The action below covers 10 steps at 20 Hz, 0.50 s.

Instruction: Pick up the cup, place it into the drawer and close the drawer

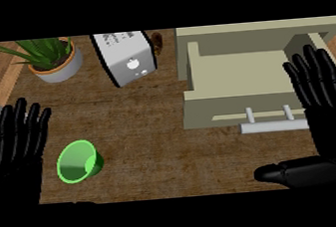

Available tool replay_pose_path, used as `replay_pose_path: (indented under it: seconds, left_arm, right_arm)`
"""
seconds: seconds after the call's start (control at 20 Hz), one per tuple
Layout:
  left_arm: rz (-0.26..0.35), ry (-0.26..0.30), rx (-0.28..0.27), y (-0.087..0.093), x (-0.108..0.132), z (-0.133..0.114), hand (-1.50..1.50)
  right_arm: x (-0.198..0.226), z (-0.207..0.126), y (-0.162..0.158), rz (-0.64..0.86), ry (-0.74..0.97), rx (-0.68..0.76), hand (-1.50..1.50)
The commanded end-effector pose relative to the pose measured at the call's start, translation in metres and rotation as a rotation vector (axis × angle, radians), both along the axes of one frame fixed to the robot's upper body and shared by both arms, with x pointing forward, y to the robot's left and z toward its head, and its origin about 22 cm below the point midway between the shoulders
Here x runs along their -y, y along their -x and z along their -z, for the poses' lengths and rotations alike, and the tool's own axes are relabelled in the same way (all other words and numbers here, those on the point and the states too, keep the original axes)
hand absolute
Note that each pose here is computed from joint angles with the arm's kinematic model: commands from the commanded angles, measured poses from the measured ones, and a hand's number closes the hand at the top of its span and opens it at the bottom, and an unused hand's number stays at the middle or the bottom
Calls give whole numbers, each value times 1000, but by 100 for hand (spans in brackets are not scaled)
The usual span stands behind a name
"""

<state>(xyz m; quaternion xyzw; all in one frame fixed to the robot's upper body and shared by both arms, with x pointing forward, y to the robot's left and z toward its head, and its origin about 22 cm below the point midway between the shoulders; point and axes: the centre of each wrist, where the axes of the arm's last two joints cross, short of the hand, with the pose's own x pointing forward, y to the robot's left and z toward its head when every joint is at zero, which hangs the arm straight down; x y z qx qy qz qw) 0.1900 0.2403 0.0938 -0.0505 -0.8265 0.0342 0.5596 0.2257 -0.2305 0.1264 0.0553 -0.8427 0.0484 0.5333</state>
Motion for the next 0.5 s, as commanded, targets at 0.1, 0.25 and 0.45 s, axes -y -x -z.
replay_pose_path:
  seconds: [0.1,0.25,0.45]
  left_arm:
    - [-41,-12,-46,11,-16,25,-150]
    - [-46,-6,-74,-1,-16,16,-150]
    - [-73,-9,-110,-6,-25,36,-150]
  right_arm:
    - [23,9,3,8,-24,15,-150]
    - [-5,-9,-11,4,11,-5,-150]
    - [2,-15,-11,-17,12,1,-150]
